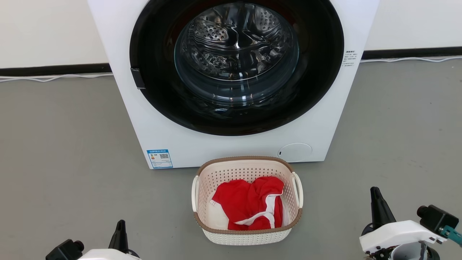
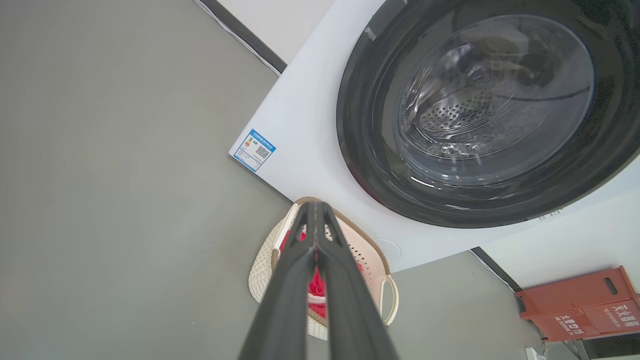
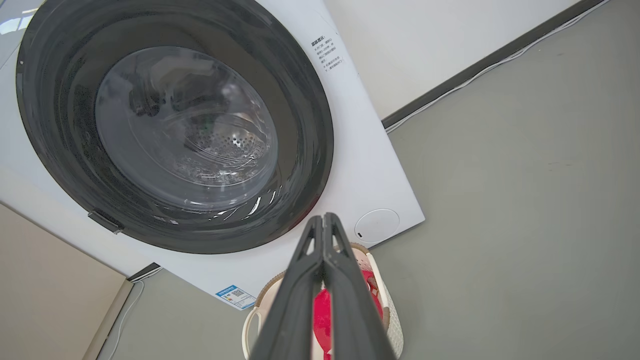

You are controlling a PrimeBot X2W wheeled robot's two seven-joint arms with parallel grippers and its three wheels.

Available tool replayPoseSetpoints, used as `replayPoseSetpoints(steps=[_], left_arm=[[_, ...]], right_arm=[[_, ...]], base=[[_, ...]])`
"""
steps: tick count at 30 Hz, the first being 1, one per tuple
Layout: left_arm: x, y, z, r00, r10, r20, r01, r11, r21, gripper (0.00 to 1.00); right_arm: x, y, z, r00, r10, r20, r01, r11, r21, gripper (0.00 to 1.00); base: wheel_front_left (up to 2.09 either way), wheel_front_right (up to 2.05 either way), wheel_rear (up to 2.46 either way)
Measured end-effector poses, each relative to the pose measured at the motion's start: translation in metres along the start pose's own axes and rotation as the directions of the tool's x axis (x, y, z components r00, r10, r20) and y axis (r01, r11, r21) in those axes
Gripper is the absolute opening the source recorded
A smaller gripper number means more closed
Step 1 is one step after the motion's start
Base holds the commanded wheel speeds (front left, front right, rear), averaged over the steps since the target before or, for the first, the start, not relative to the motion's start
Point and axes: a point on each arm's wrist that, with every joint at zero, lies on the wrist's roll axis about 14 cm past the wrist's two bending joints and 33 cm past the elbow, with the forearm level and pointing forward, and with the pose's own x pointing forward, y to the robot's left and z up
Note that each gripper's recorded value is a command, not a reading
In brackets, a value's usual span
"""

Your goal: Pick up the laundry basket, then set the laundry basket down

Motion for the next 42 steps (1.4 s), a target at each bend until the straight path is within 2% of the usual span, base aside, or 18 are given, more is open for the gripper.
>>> replayPoseSetpoints(steps=[13,23,33,42], left_arm=[[0.002,-0.004,0.002,1.0,-0.013,-0.013,0.012,0.991,-0.135,0.0],[0.004,-0.009,0.006,0.999,-0.034,-0.015,0.029,0.97,-0.241,0.0],[0.006,-0.016,0.01,0.998,-0.06,-0.018,0.05,0.94,-0.337,0.0],[0.006,-0.021,0.013,0.996,-0.091,-0.018,0.074,0.897,-0.436,0.0]], right_arm=[[0.002,0.002,0.005,1.0,-0.004,0.007,0.003,0.986,0.167,0.0],[0.004,0.004,0.007,1.0,0.0,0.008,-0.002,0.956,0.294,0.0],[0.005,0.007,0.01,1.0,0.009,0.006,-0.01,0.909,0.416,0.0],[0.006,0.011,0.013,1.0,0.021,0.011,-0.024,0.847,0.531,0.0]], base=[[0.0,0.0,0.0],[0.0,0.0,0.0],[0.0,0.0,0.0],[0.0,0.0,0.0]])
